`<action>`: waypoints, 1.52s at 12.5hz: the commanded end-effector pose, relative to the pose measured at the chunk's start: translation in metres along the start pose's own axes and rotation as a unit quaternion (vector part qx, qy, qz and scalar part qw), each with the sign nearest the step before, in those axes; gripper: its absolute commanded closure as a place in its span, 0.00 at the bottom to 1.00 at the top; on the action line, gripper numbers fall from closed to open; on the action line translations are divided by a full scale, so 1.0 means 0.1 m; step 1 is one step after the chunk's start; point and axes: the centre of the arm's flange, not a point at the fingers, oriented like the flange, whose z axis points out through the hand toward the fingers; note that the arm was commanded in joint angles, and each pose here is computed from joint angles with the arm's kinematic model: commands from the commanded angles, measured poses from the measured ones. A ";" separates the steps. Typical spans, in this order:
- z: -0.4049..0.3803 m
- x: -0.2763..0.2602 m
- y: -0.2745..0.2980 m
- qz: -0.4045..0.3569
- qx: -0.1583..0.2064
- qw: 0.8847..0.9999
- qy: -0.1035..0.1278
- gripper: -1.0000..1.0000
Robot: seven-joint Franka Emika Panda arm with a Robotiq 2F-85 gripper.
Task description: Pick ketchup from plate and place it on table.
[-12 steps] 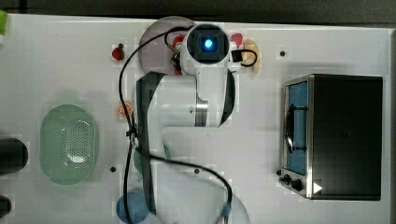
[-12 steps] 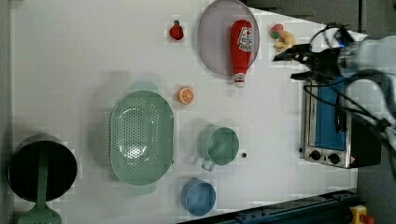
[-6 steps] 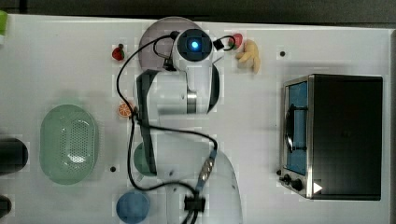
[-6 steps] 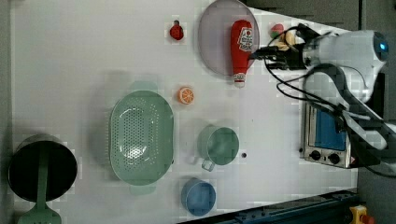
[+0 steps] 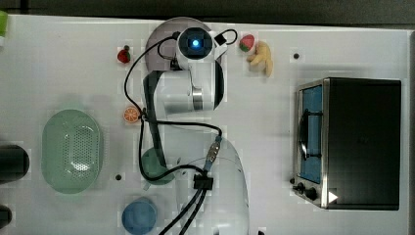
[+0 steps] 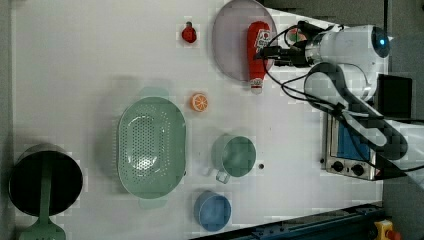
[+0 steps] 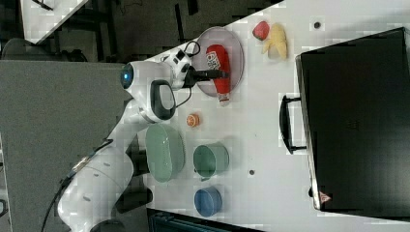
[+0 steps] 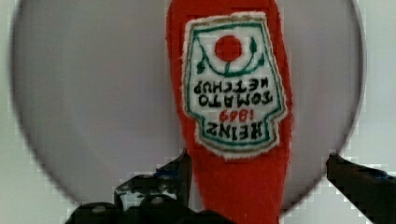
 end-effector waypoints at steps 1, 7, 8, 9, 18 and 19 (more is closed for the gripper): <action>-0.10 0.09 0.04 -0.019 0.003 0.999 0.030 0.00; 0.24 0.10 0.03 -0.018 0.013 0.998 0.065 0.00; 0.27 0.11 0.03 -0.018 0.015 0.997 0.073 0.00; 0.29 0.10 0.03 -0.018 0.016 0.997 0.074 0.04; -0.55 0.26 0.10 -0.013 0.011 0.993 0.113 0.39; -0.76 0.25 0.12 -0.012 0.007 0.994 0.107 0.39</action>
